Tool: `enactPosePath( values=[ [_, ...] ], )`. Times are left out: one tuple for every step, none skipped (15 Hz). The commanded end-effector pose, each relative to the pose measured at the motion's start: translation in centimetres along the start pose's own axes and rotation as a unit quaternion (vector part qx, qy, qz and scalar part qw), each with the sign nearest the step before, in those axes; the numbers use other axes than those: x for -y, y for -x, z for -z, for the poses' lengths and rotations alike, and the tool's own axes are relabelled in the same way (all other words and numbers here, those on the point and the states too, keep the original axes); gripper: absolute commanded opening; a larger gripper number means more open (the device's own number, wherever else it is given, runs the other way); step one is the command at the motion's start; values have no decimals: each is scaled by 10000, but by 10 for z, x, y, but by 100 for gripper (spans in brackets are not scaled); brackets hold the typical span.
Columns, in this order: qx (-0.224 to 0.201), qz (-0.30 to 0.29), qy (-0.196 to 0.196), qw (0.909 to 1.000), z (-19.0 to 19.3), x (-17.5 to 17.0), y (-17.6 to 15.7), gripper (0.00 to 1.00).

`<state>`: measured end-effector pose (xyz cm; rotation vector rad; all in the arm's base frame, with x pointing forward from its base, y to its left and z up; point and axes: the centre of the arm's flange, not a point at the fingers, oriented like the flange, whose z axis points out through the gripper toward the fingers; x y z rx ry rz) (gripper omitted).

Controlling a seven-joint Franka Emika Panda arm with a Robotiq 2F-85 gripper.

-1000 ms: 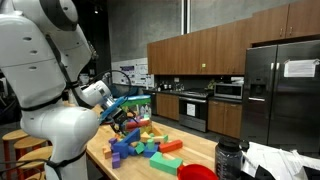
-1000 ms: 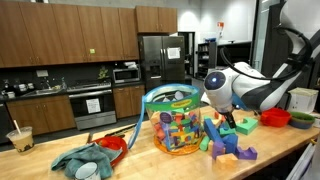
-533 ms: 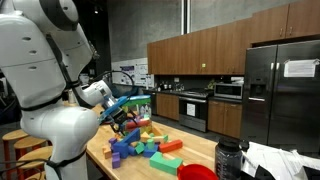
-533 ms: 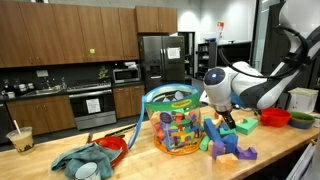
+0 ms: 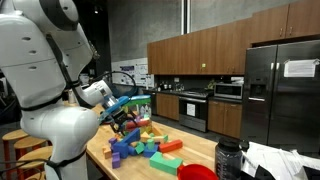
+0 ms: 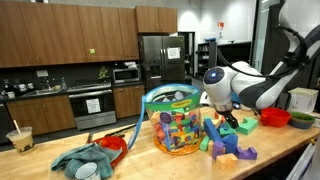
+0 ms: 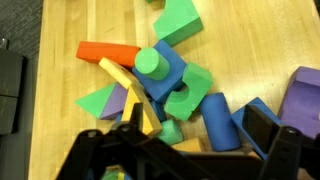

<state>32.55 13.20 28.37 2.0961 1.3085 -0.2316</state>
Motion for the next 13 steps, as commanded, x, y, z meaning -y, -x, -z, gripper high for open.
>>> enactPosePath(
  values=[
    [-33,262,-39,9996,-2,5,16,100],
    [-147,392,26,9991,43,-55,28,100],
    [-178,454,62,9988,46,-61,29,100],
    [-273,475,93,9985,56,-80,28,100],
    [-305,460,111,9984,65,-96,26,100],
    [-245,419,108,9988,41,-63,15,100],
    [-301,408,149,9986,53,-80,20,100],
    [-327,395,168,9985,60,-90,24,100],
    [-337,398,178,9985,62,-93,25,100],
    [-333,408,174,9985,61,-92,24,100],
    [-326,422,171,9984,61,-91,24,100],
    [-321,430,168,9984,60,-90,24,100],
    [-318,433,165,9984,60,-90,24,100]
  ],
)
